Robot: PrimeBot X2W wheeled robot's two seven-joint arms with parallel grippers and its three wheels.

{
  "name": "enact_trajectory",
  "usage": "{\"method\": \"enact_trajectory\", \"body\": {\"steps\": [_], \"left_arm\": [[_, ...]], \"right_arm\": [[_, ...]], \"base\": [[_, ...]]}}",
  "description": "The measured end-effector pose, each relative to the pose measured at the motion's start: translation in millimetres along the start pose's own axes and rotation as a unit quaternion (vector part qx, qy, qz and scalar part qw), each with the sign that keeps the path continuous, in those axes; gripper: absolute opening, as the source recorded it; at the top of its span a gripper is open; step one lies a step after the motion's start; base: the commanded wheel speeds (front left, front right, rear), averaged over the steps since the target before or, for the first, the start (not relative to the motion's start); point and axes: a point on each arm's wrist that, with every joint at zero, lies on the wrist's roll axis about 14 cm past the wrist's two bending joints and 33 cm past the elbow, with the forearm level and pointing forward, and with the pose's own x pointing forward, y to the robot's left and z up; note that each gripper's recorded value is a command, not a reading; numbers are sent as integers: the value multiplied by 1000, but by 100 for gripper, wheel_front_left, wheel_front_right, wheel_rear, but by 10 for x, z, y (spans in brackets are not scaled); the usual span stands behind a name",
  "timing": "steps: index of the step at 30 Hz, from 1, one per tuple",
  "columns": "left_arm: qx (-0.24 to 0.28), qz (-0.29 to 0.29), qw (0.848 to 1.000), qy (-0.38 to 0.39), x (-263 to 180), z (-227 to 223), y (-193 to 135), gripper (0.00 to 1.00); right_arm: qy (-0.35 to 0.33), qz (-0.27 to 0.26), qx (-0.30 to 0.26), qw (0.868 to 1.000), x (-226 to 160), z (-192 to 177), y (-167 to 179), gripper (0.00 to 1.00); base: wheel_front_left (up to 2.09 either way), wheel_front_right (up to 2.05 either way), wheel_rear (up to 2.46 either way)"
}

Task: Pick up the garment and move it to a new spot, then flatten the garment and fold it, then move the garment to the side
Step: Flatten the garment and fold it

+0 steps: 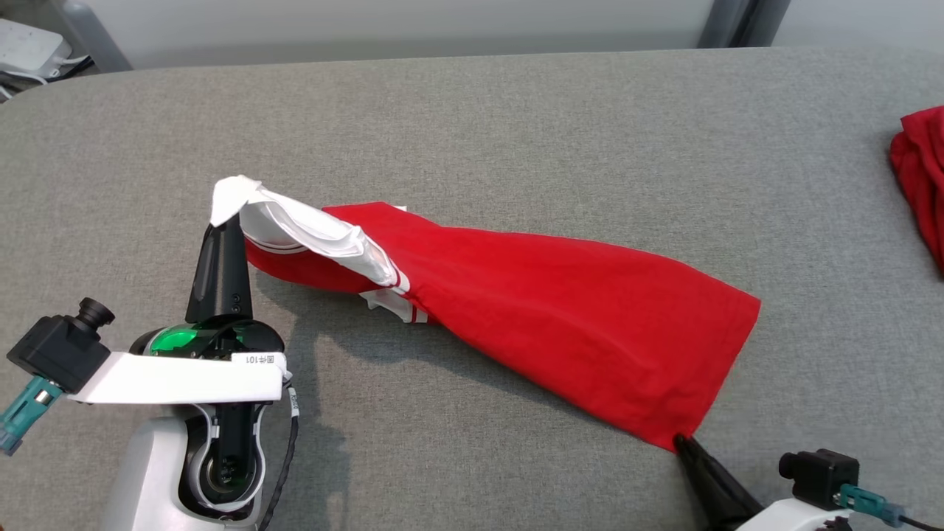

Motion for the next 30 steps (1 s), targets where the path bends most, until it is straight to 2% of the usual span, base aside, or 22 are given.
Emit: {"method": "enact_trajectory", "body": {"steps": [4,7,10,11,14,16,20,25,26,27,28,30], "left_arm": [[2,2,1000,2,-2,-6,22,0],[4,1,1000,3,7,-12,25,0],[8,-4,1000,5,26,1,14,0],[8,-4,1000,5,26,1,14,0],[10,-18,1000,9,75,32,-61,0],[-11,-30,999,10,125,74,-166,0],[-82,-59,995,13,245,227,-457,0],[-91,-126,988,24,349,619,-1016,0],[-88,-158,983,21,332,831,-1290,0],[-88,-158,983,21,332,831,-1290,0],[-86,-190,978,13,266,1064,-1576,0],[-92,-221,971,2,148,1302,-1843,0]], "right_arm": [[5,6,6,1000,36,-23,40,0],[-16,8,8,1000,53,108,55,0],[-79,12,12,997,59,515,63,0],[-79,12,12,997,59,515,63,0],[-148,16,6,989,-15,995,56,0],[-192,15,-4,981,-107,1317,18,0],[-286,46,-46,956,-306,2067,171,0],[-374,98,-132,913,-698,2858,552,0],[-397,108,-164,896,-878,3073,656,0],[-397,108,-164,896,-878,3073,656,0],[-419,114,-190,881,-1078,3251,747,0],[-438,116,-215,865,-1287,3396,808,0]], "base": [[0,0,0],[0,0,0],[0,0,0],[0,0,0],[0,0,0],[0,0,0],[0,0,0],[0,0,0],[0,0,0],[0,0,0],[0,0,0],[0,0,0]]}}
